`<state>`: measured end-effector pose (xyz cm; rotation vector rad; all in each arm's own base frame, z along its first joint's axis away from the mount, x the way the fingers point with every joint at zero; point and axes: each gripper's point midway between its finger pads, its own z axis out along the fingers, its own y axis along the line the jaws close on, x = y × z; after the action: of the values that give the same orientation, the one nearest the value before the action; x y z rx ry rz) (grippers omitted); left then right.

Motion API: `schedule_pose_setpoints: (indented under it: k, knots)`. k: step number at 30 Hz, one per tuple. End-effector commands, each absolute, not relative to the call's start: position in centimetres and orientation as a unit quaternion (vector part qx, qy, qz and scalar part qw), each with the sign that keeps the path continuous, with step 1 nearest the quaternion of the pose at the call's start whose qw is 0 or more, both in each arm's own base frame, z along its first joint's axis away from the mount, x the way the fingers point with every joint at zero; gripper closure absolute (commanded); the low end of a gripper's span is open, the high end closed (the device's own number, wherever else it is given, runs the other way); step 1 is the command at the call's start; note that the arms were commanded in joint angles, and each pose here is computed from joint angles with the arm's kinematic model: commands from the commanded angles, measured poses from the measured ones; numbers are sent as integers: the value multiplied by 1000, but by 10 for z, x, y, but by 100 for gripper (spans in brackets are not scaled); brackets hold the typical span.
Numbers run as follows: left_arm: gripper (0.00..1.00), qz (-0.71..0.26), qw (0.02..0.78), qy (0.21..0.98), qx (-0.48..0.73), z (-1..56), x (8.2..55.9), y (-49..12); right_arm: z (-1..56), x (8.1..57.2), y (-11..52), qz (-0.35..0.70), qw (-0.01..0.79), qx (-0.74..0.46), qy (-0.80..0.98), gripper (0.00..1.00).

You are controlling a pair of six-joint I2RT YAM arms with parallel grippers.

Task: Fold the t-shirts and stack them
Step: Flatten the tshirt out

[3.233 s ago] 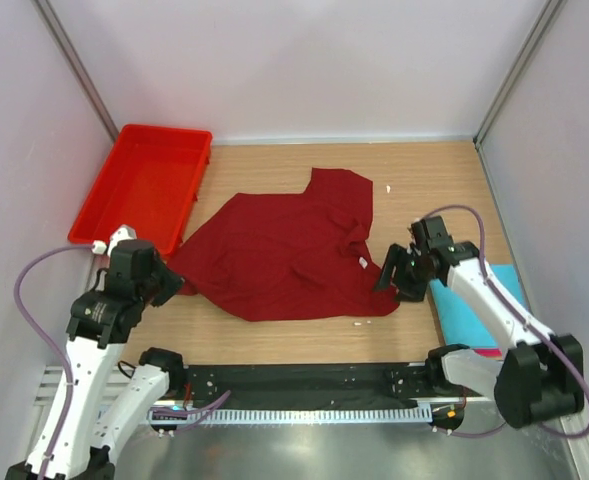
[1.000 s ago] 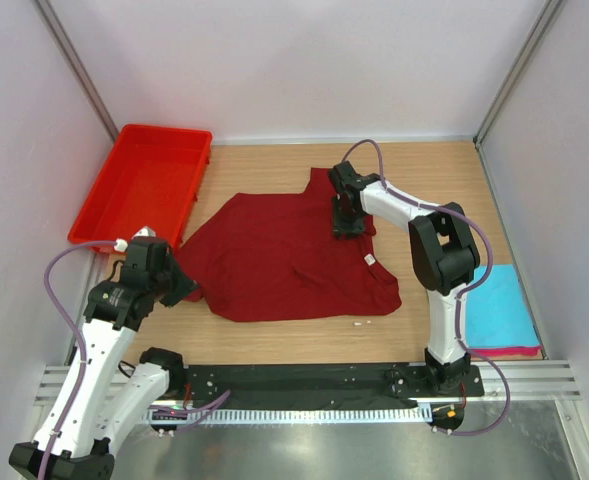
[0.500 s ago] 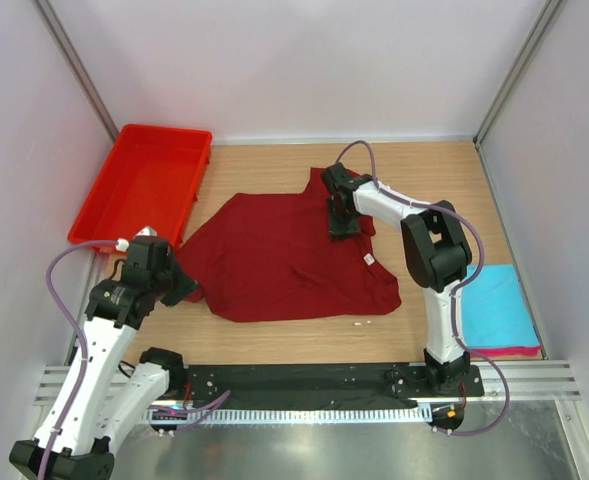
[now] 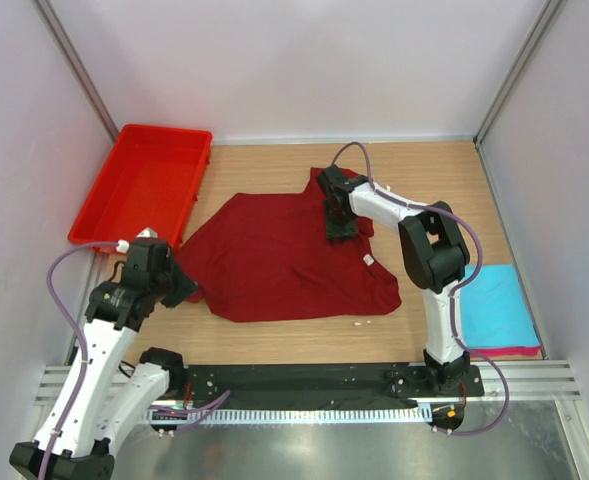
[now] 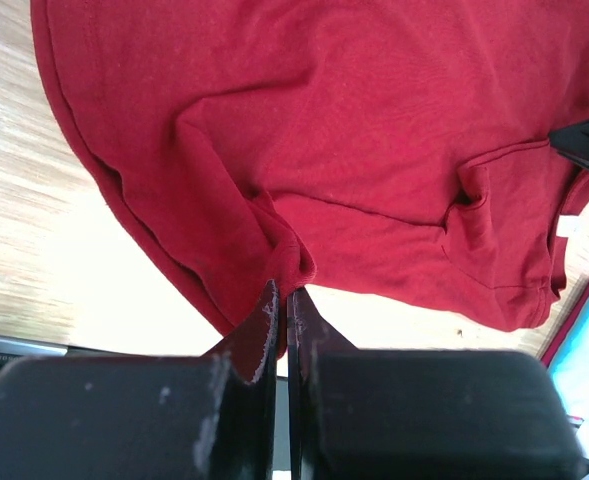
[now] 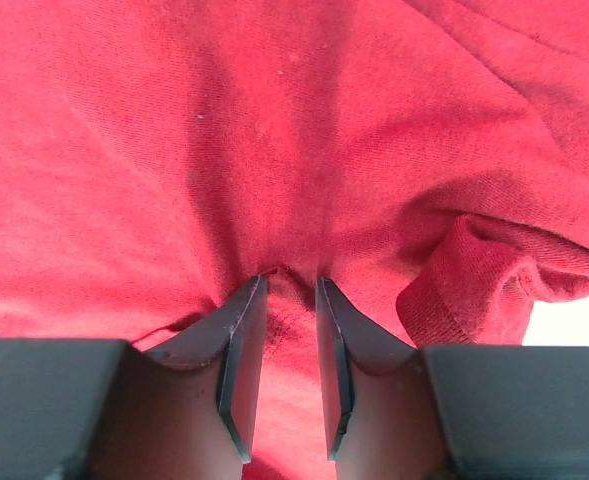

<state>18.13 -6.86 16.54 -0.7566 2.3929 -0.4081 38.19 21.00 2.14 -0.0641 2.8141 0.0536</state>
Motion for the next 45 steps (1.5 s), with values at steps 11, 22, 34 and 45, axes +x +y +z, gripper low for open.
schedule_pose_setpoints:
  k: [11,22,34,45]
  knots:
    - [100,-165,310,894,-277,169,182,-69,59,384,212,9,199,-27,980,65]
    - [100,-167,306,896,-274,168,183,-71,48,384,221,12,189,-31,982,82]
    - [100,-158,334,890,-269,183,190,-66,122,407,191,-33,300,-3,953,99]
    - [100,-156,370,876,-267,208,189,-58,217,399,185,64,445,32,893,99]
